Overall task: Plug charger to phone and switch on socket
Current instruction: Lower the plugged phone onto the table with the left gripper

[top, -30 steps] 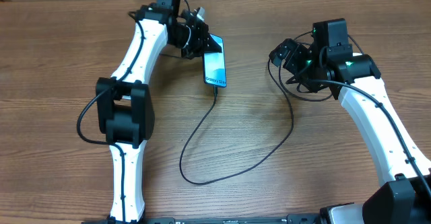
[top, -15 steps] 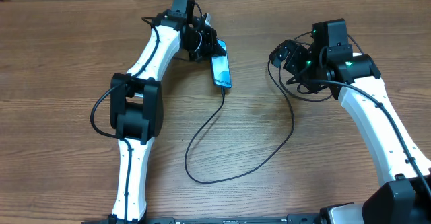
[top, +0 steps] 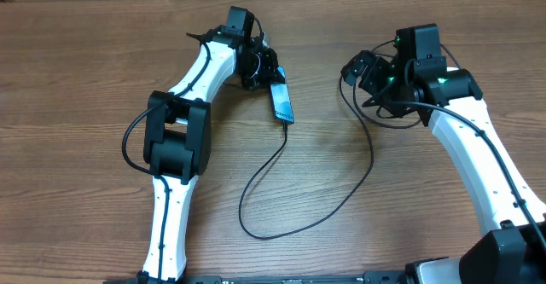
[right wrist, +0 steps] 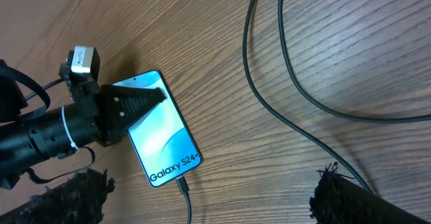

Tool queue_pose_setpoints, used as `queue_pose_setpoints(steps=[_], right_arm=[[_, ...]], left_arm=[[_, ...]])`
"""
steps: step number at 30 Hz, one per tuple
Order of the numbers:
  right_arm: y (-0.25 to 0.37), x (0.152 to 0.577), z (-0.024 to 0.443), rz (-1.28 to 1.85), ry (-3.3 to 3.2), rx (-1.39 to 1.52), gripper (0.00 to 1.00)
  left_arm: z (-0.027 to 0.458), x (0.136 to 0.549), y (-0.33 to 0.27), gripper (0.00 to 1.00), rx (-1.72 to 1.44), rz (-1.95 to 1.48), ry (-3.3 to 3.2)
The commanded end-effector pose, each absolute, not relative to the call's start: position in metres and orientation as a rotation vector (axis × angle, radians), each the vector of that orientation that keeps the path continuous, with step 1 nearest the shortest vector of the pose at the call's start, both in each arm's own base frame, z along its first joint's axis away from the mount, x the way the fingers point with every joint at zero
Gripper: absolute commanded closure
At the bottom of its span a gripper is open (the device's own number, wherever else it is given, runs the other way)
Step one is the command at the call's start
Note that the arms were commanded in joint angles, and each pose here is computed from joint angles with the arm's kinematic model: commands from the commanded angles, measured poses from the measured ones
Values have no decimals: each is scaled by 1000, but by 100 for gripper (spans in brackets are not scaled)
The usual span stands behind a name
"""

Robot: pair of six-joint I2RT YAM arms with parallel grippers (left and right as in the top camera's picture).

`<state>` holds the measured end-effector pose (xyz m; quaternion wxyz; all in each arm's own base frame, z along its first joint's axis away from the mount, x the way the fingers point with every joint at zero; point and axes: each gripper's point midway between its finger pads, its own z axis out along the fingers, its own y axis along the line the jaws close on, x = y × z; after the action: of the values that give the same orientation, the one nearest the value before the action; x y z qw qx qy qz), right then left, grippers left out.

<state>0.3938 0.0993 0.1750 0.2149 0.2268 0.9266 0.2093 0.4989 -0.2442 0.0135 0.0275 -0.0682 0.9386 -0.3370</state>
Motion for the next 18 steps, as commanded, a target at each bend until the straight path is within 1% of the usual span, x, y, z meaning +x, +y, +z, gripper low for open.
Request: queue_pose_setpoints(steps=[1,4,5,6,7,18], right_arm=[[95,395,188,571,2533,614,0],[95,395,188,571,2533,614,0],[95,395,188,571,2533,614,0],[95,395,188,571,2533,614,0],[95,395,188,571,2533,614,0],[95,395,188,571,2533,615,0]], left_arm=[[2,492,-244,96,-226,-1006,2926],[2,492,-243,94,-226,-1005,2927],[2,492,-243,87,-227,-1005,2929],[2,491,-243,84,-229,-1004,2933],[1,490,-243,83,-231,-1003,2937],[0,486,-241,81,-242,-997,2956]])
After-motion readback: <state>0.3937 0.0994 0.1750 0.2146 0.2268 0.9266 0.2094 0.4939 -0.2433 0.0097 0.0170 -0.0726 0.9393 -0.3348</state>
